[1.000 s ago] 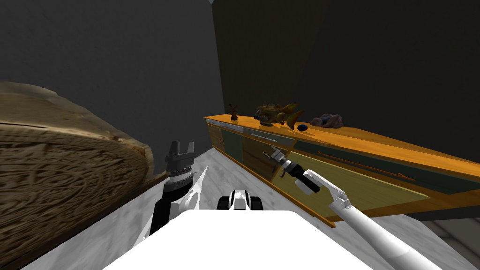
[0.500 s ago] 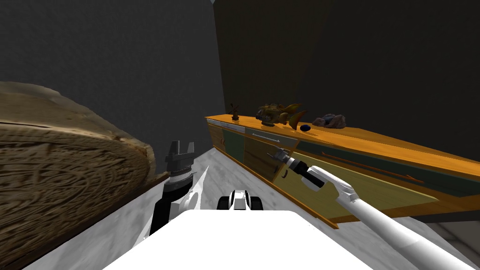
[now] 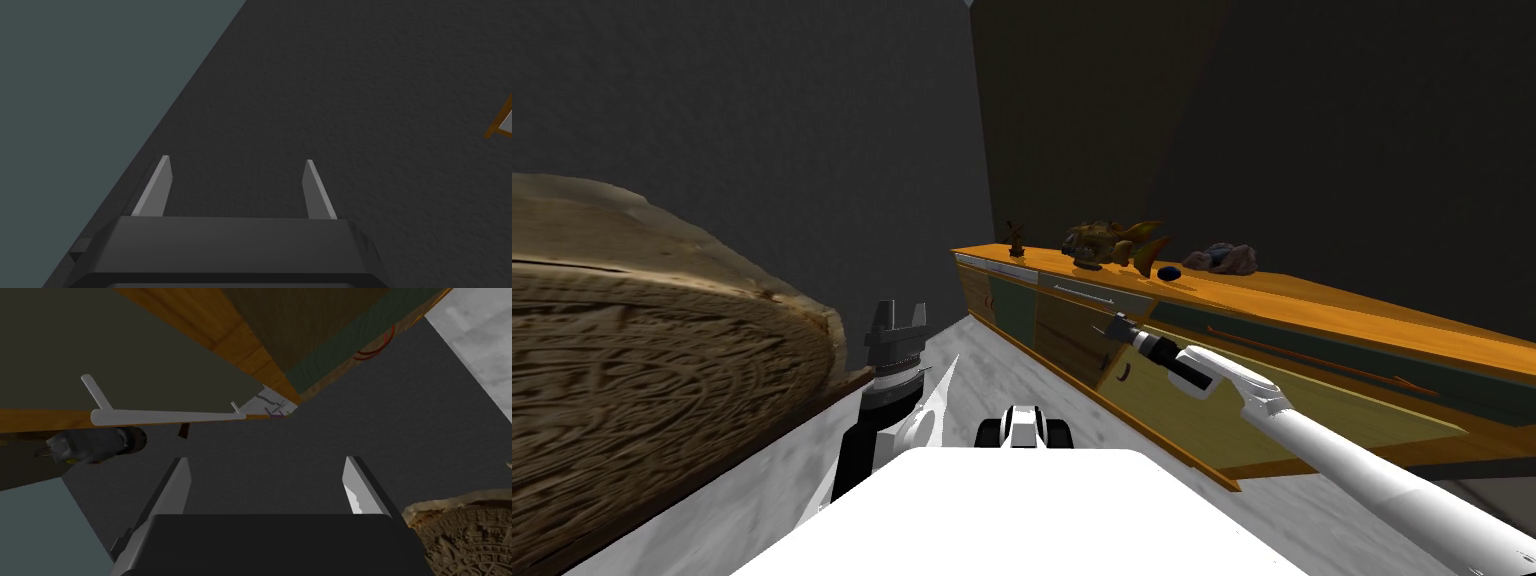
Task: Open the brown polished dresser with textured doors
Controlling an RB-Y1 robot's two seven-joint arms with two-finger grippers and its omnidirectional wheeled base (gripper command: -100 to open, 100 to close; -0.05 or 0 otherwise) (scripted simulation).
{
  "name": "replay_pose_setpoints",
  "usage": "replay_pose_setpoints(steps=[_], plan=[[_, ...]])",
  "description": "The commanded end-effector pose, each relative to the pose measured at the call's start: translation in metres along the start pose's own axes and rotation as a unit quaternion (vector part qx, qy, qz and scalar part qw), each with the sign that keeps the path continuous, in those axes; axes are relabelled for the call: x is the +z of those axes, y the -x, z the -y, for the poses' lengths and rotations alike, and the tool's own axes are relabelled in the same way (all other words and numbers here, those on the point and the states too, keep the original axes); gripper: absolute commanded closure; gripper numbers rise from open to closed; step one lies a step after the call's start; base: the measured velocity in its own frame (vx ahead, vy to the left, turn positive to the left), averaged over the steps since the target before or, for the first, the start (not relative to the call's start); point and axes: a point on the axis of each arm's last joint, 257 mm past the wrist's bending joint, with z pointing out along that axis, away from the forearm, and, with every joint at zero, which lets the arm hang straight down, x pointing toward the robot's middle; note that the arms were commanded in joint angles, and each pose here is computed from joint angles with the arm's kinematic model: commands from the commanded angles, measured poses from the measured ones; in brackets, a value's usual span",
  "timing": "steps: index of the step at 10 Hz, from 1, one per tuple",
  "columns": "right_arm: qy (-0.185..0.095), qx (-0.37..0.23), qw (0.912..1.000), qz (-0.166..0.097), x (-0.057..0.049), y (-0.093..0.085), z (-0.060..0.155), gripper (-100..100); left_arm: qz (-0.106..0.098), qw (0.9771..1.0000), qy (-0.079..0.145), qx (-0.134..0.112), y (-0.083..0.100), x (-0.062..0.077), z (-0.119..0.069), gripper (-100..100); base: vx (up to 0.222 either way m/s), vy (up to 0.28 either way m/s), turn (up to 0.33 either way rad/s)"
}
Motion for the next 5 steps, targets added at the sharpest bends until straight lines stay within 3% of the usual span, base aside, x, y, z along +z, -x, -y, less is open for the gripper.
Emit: replay_pose_setpoints(steps=[1,5], plan=[[0.006,-0.061,0.9978,-0.025,-0.004,-0.016,0.018,-100,0.0,1.0,0.0,0.0,0.0,0.0,0.0,0,0.004,0.03,0.004],[0.018,-0.183,0.9801,-0.075,-0.019,-0.052,0.062,-100,0.0,1.0,0.0,0.0,0.0,0.0,0.0,0,0.008,0.041,0.007]])
